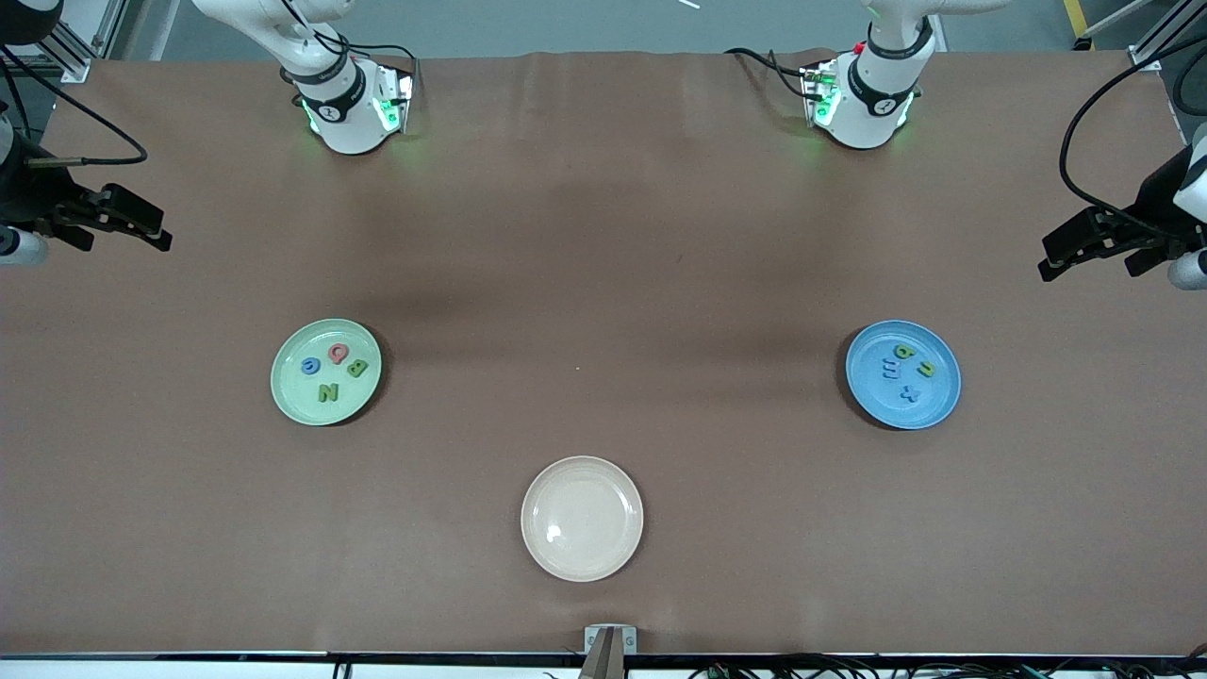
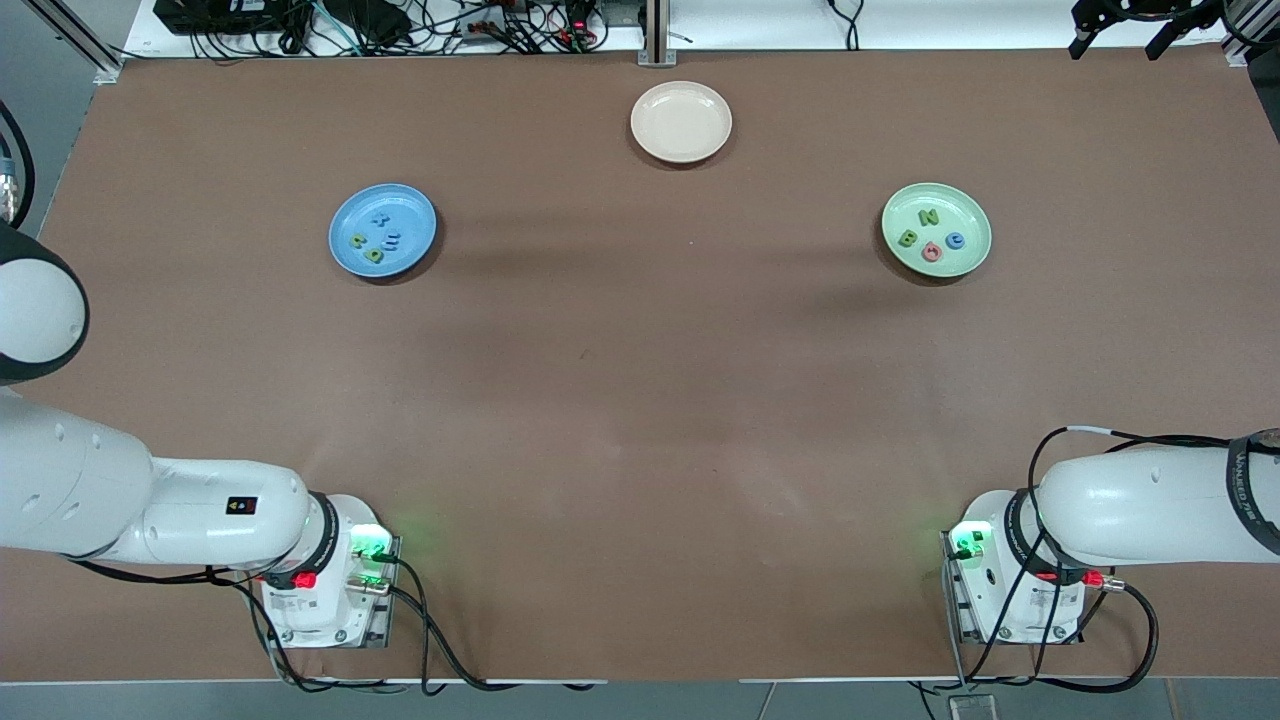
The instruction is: Sort upper and lower case letters into plates
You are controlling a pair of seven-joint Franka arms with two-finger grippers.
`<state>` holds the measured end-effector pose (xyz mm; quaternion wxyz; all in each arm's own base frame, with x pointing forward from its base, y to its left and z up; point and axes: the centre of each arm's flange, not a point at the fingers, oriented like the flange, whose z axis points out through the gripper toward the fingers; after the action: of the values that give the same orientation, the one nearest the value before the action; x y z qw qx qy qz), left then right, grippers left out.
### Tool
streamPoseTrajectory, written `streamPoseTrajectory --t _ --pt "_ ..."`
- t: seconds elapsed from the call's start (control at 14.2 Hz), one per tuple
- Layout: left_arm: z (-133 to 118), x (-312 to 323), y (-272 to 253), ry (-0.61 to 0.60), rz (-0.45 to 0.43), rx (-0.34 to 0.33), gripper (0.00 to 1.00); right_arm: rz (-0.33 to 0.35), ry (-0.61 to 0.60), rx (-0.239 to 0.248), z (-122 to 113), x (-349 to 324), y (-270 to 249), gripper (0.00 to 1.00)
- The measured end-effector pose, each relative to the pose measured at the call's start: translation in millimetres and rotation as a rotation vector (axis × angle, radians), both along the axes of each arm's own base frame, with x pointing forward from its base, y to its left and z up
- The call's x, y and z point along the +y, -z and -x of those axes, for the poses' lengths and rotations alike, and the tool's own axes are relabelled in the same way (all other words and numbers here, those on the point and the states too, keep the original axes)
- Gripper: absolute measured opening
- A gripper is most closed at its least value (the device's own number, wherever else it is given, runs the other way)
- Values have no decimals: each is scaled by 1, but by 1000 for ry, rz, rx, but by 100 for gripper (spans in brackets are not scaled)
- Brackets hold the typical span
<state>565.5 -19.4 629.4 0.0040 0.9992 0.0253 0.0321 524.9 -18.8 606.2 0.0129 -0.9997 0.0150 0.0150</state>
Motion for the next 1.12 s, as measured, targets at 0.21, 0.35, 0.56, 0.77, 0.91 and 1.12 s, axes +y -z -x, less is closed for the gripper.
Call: streamPoseTrajectory --t 0.21,0.35,0.56,0.77,0.91,1.12 --pt "0 0 0 0 0 0 100 0 0 0 0 0 0 100" --pt "0 0 0 2 0 0 100 0 0 0 0 0 0 100" --pt "0 0 0 3 0 0 100 0 0 0 0 0 0 100" --pt "0 -2 0 8 0 0 100 0 0 0 0 0 0 100" --pt "0 -3 0 10 0 0 100 0 0 0 0 0 0 100" --pt "0 -4 0 11 0 0 100 0 0 0 0 0 0 100"
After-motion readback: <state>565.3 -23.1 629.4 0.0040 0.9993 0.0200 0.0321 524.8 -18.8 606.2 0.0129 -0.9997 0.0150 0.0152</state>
